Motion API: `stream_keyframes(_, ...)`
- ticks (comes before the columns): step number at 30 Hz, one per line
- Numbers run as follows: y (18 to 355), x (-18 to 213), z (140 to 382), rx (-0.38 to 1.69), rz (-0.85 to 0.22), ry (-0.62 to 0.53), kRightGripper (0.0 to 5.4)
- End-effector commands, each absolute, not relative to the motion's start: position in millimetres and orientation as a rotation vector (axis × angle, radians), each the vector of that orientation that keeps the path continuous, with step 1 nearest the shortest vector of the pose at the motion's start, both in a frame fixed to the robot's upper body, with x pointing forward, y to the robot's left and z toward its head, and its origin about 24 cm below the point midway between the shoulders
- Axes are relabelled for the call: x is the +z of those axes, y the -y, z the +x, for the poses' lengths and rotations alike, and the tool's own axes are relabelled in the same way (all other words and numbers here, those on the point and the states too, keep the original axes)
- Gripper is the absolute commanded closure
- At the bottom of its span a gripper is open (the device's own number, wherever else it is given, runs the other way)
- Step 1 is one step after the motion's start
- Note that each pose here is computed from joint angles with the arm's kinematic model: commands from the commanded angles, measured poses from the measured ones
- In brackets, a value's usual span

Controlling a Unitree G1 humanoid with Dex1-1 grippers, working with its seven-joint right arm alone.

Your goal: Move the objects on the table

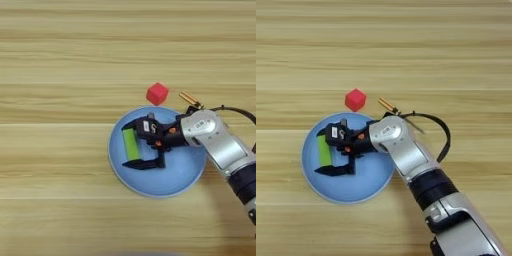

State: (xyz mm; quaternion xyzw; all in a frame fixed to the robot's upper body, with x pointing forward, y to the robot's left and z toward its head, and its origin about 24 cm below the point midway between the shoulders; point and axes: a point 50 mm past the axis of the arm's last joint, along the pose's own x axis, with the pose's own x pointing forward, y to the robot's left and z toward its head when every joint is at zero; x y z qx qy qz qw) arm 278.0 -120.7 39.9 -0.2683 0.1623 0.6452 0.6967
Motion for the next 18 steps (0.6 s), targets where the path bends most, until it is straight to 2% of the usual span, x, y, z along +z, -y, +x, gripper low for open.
stream_keyframes(1,131,48,288,1.376,-0.683,-0.362,0.77)
stream_keyframes(12,133,55,290,1.371,-0.656,-0.343,0.77)
stream_keyframes(18,138,84,302,1.336,-0.624,-0.259,0.77)
